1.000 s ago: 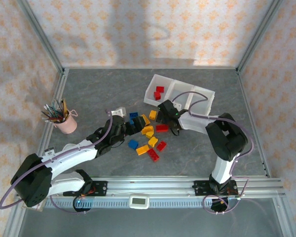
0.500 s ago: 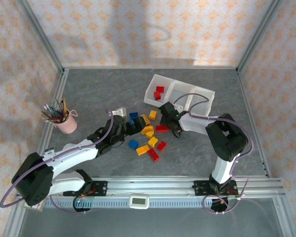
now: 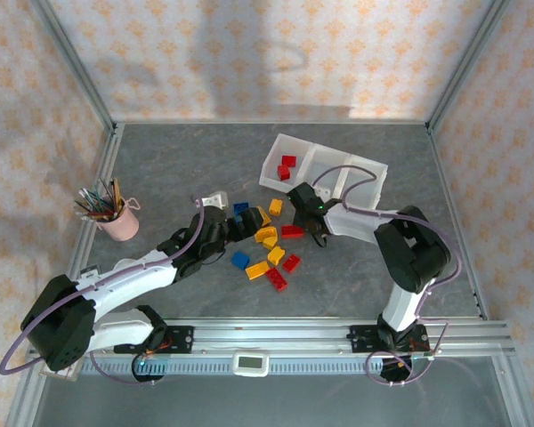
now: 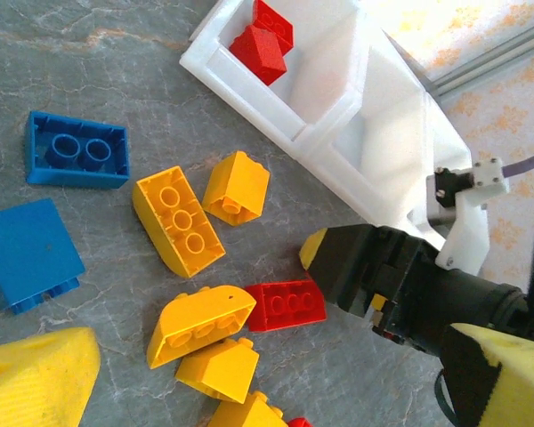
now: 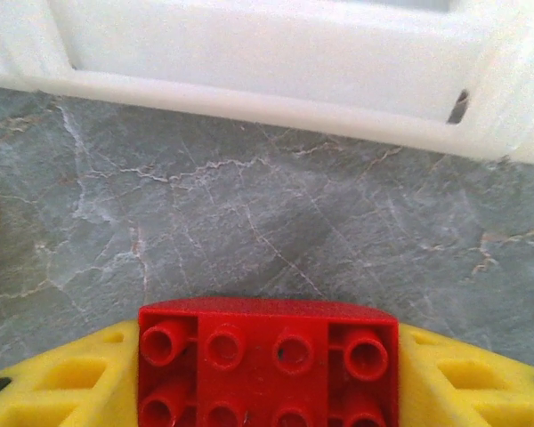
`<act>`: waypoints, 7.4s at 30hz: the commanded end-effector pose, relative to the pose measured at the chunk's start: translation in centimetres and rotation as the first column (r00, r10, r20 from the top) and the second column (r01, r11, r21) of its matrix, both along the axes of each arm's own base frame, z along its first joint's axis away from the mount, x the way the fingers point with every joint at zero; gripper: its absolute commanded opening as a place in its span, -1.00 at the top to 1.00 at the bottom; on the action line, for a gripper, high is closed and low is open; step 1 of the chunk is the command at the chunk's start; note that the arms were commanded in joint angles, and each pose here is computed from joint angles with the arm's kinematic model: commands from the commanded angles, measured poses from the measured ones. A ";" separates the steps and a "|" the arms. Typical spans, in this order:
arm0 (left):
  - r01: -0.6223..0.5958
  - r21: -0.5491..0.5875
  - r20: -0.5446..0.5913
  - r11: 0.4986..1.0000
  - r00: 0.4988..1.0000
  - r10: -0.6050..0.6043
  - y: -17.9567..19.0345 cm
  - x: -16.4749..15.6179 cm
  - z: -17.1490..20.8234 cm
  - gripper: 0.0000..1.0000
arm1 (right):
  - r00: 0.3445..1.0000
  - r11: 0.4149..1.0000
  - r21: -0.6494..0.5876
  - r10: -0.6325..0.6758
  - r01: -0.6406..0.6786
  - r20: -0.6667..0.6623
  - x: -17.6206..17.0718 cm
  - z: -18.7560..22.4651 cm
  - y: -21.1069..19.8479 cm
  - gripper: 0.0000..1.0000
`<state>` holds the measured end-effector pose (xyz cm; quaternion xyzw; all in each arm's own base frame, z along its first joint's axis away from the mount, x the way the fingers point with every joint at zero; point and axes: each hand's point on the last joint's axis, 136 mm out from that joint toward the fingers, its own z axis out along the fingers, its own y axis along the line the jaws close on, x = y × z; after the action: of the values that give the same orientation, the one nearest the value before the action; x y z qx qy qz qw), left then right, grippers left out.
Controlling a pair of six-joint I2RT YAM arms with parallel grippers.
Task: Sort the legos into containers by color
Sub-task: Pick up the lego from the center of the table, then place the lego in the container, then pick up the lego from the center of the table, then place the lego in the container, then move the lego to the bottom-center of the table, then pick up the lego from the bottom-center of the table.
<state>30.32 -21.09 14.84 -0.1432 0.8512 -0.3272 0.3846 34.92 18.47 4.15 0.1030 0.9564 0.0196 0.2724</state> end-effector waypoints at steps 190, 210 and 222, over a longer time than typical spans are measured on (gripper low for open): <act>-0.013 -0.076 0.015 0.997 1.000 0.014 1.2 -1.4 1.3 -0.98 | 0.988 0.980 0.167 0.125 -0.110 -0.085 -11.6 -0.4 4.1 -0.77; -0.007 -0.076 0.022 0.997 1.000 0.009 0.9 -1.1 1.7 -0.98 | 0.974 0.986 0.095 0.149 -0.135 -0.168 -15.0 -1.4 1.6 -0.29; -0.008 -0.071 0.025 0.997 1.000 0.010 0.9 -1.0 1.9 -0.98 | 0.966 0.982 0.073 0.187 -0.177 -0.180 -15.1 -1.8 3.6 -0.05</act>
<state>28.46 -19.77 14.67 -0.1549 0.8480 -0.3460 0.3704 19.09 22.31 2.11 0.0192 0.9830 0.0805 0.1638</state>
